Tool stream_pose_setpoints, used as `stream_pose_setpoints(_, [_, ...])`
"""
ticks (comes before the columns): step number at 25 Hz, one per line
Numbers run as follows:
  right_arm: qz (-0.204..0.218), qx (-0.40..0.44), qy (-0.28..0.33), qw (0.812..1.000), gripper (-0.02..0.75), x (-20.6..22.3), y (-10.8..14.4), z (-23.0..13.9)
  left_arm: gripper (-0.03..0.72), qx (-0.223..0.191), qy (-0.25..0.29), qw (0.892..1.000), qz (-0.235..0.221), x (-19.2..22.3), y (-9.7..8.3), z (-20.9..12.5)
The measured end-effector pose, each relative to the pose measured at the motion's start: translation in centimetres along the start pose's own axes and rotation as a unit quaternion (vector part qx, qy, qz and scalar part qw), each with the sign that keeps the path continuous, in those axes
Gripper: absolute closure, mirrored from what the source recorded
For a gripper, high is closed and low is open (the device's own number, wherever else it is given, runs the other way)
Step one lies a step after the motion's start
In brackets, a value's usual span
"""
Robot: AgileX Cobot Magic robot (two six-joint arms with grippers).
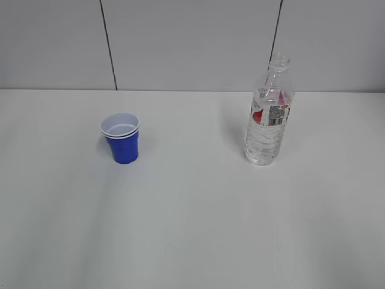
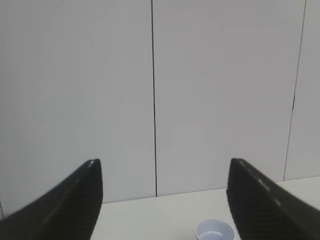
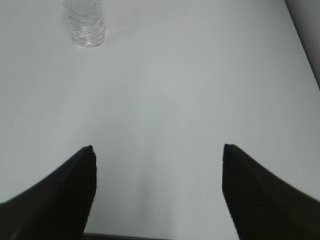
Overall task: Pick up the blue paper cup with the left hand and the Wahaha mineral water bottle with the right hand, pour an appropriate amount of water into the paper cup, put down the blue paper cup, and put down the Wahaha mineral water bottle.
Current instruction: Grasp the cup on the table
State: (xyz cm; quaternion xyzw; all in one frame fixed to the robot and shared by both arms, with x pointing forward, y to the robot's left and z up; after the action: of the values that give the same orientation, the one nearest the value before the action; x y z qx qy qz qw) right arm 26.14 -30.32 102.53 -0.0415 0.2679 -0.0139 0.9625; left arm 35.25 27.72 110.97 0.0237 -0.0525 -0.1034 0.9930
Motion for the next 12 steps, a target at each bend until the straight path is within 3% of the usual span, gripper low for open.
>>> stream_pose_setpoints(6, [0.001, 0.009, -0.013, 1.000, 0.150, -0.1, 0.0, 0.4, 0.104, -0.019, 0.008, 1.000, 0.000, 2.4, 0.0, -0.6])
stream_pose_setpoints(12, [0.023, 0.029, -0.133, 0.990, 0.150, -0.9, 0.5, 3.6, 0.104, -0.029, 0.029, 0.999, 0.003, 5.2, 0.0, -2.2])
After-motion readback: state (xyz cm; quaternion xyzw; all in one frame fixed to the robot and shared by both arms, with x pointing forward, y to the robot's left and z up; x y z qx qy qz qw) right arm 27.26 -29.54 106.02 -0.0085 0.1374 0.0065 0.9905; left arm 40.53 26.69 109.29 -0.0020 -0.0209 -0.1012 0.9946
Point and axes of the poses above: a point on each arm's last joint axis where the gripper is mounted, x pointing out along that axis toward the gripper, y along the wrist's bending axis when the last joint is at zero, z = x × y, the point moved 4 cm from there along x, pointing out along that axis toward the gripper, and after that the axes turned 5 degrees about x, right-handed, at the moved point
